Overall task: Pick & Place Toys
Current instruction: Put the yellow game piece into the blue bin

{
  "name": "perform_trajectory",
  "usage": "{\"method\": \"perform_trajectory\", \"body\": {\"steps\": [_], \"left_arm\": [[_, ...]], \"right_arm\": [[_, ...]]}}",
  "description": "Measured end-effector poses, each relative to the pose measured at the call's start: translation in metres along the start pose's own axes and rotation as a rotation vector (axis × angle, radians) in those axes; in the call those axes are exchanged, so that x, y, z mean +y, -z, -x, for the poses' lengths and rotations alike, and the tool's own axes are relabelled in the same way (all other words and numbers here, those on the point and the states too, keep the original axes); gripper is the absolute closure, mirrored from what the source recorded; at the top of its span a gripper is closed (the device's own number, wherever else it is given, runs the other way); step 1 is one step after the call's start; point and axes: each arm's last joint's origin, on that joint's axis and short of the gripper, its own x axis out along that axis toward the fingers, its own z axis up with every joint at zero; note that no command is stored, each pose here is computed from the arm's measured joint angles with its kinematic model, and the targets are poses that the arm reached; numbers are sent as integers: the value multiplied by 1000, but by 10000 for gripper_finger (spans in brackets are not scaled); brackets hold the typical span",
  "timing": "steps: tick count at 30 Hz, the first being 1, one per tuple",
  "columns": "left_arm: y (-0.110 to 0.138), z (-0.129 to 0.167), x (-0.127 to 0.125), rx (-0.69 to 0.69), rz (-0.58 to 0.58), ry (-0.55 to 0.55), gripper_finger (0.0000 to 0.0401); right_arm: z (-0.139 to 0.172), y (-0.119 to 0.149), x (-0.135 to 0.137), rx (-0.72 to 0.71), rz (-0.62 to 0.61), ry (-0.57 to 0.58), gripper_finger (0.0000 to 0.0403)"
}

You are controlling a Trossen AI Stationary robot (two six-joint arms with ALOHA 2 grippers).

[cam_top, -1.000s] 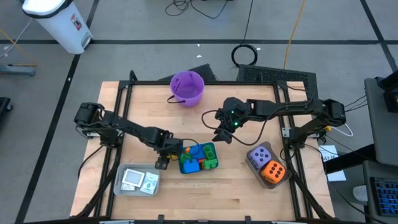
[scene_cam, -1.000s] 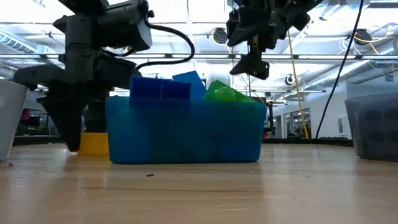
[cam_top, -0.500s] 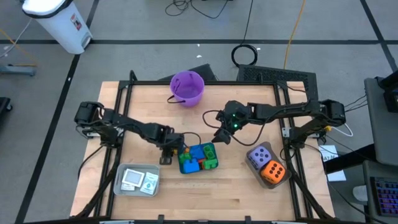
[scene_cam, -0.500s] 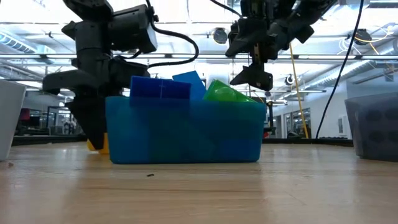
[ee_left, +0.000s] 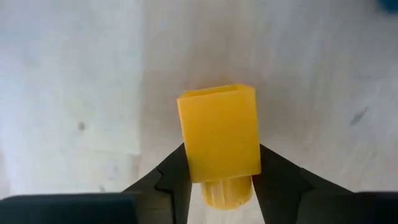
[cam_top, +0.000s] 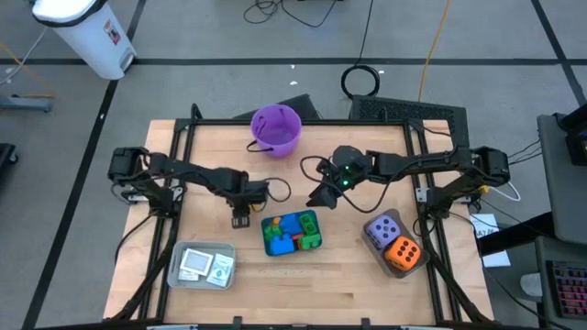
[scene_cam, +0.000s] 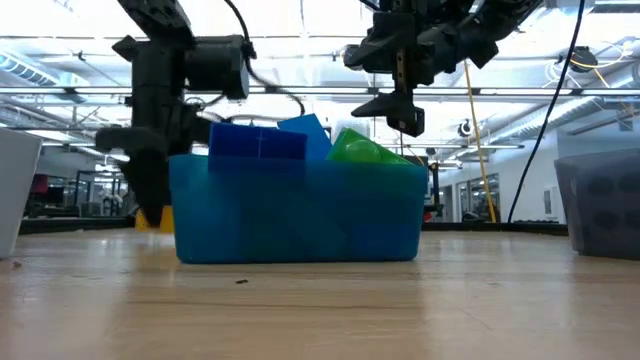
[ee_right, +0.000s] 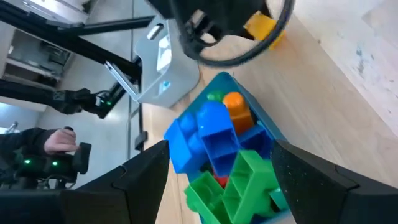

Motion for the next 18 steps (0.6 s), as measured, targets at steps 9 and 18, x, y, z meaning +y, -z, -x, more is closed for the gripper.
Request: {"method": "perform_trajectory", "body": {"steps": [9, 18], "left_arm": [[8, 48, 17, -166, 63, 29, 248], [-7, 121, -9, -453, -50, 136, 259]], "right_arm": [[2, -3, 4, -26, -5, -28, 133], [2, -8, 8, -75, 23, -61, 133]]}}
